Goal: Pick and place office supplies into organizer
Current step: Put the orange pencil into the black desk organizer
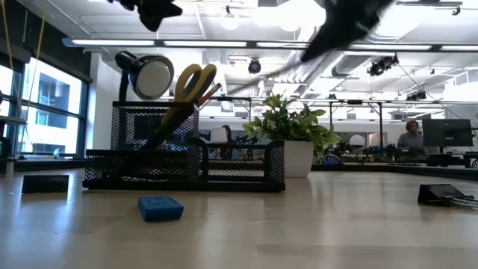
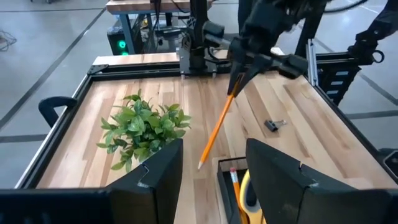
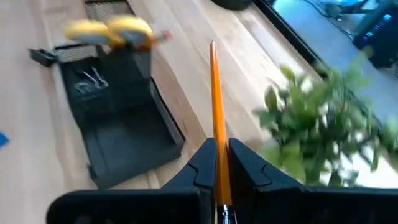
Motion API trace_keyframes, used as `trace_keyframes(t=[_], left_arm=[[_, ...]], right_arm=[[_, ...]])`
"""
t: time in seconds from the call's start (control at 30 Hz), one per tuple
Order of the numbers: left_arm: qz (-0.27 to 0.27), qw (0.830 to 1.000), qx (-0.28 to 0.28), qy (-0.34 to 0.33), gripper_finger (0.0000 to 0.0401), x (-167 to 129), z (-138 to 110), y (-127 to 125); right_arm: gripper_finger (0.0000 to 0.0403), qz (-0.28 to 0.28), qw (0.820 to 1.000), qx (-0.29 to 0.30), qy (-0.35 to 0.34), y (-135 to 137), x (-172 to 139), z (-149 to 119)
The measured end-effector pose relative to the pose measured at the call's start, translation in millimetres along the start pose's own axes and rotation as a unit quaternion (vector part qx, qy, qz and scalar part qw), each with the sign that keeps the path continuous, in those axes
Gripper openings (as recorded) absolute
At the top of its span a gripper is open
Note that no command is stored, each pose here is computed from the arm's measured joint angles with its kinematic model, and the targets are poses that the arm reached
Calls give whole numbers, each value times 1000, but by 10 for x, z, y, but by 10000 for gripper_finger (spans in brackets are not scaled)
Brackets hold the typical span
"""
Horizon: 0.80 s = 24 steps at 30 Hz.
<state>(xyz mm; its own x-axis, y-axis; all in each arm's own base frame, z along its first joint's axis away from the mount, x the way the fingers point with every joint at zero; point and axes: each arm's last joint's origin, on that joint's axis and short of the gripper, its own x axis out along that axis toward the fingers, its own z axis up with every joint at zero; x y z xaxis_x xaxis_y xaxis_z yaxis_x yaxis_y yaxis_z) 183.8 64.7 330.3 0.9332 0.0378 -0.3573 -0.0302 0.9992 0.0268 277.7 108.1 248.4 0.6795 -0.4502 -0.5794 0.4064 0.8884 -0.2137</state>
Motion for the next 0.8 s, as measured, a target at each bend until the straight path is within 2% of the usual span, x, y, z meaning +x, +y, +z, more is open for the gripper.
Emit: trace_keyframes(t=[0.2, 0.37, 0.47, 0.57, 0.7, 0.8], left_arm=[[-2, 1000, -4, 11, 165, -127, -28, -47], [-6, 999, -10, 36, 165, -165, -81, -68], [-7, 999, -14, 49, 165, -185, -108, -79], [-9, 998, -17, 59, 165, -200, -128, -87], [-12, 997, -24, 78, 165, -215, -168, -99], [-15, 995, -29, 93, 165, -222, -197, -106]], right_arm=[[10, 2, 998, -67, 9, 36, -102, 579], [11, 59, 992, -109, 40, 99, -15, 958], [11, 99, 985, -127, 71, 173, 152, 1105], [11, 114, 978, -149, 89, 256, 278, 1229], [11, 122, 972, -175, 95, 307, 265, 1416], [11, 157, 968, -172, 94, 305, 189, 1531]])
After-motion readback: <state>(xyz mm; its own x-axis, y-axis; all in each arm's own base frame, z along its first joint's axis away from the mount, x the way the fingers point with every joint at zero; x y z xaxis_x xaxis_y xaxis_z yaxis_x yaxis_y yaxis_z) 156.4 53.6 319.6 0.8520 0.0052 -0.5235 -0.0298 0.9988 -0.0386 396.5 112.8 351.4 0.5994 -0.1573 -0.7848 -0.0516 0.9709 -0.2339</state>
